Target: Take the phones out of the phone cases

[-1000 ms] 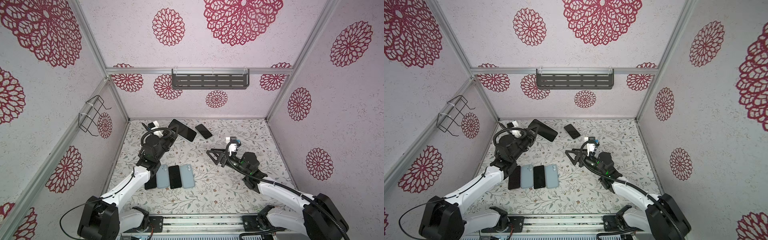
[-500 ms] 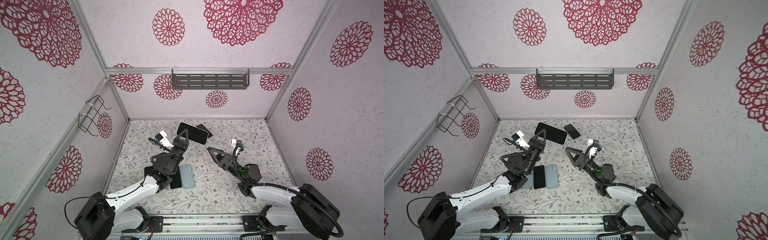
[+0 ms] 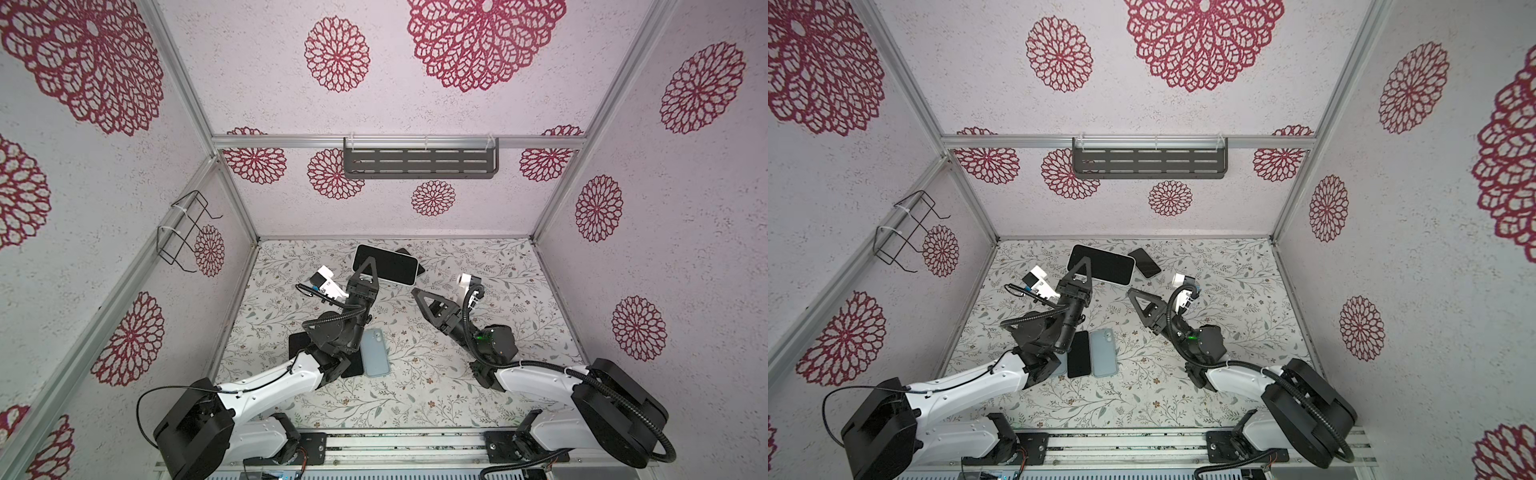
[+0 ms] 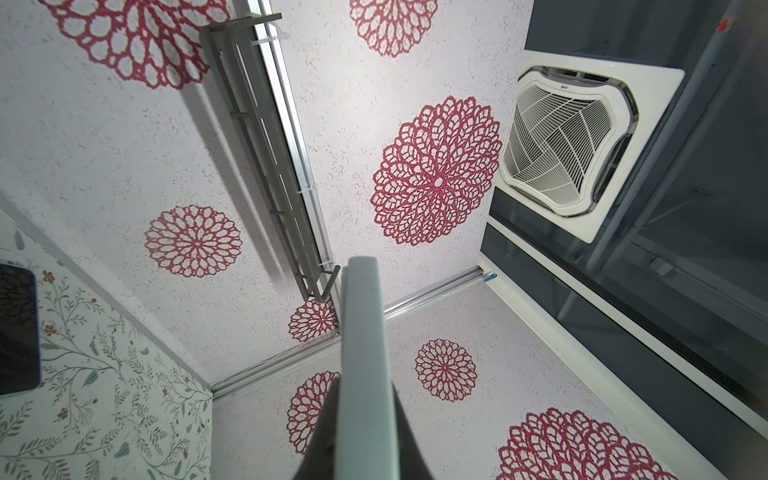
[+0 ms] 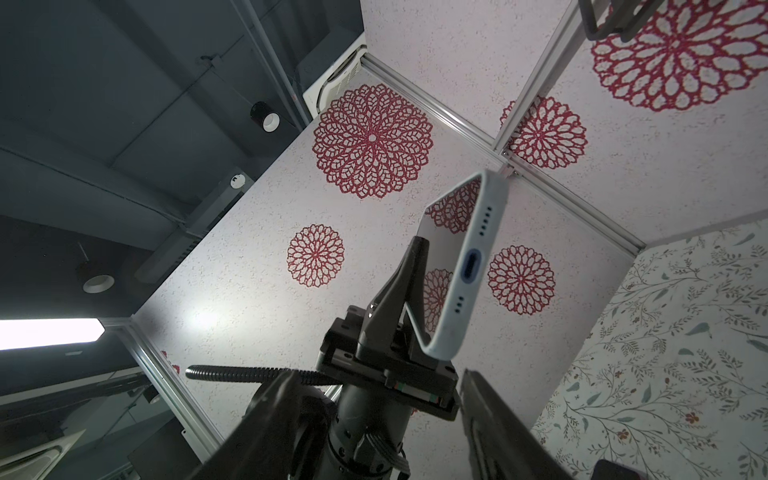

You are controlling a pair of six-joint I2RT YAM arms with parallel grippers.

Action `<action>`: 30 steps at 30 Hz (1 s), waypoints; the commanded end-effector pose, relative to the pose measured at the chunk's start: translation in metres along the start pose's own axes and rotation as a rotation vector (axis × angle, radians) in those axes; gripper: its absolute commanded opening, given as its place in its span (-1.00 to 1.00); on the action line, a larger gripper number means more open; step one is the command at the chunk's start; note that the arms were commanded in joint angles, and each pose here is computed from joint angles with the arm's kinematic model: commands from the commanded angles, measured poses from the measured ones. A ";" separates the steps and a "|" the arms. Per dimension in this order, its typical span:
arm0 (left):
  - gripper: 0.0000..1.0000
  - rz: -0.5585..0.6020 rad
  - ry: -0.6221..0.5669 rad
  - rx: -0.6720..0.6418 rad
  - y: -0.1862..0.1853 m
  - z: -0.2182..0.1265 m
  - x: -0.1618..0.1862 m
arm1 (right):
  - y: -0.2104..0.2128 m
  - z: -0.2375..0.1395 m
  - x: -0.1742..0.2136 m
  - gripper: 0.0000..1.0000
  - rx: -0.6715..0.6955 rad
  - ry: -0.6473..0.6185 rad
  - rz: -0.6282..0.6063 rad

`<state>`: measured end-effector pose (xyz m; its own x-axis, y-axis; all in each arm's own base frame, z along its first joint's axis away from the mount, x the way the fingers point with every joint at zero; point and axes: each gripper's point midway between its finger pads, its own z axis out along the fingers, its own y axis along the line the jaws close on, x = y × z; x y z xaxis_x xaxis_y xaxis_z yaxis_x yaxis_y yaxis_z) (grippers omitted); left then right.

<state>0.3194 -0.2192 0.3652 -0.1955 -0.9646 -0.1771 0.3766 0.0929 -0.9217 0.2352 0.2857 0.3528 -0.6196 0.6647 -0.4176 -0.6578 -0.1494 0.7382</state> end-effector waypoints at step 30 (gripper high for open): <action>-1.00 -0.101 0.005 0.082 -0.023 -0.004 0.006 | 0.042 0.014 -0.023 -0.75 -0.159 -0.082 -0.049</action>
<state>0.3113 -0.2266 0.3716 -0.2295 -0.9657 -0.1217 0.3945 0.0220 -0.9186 0.2439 0.2914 0.3558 -0.6182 0.6726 -0.4066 -0.6525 -0.1509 0.7426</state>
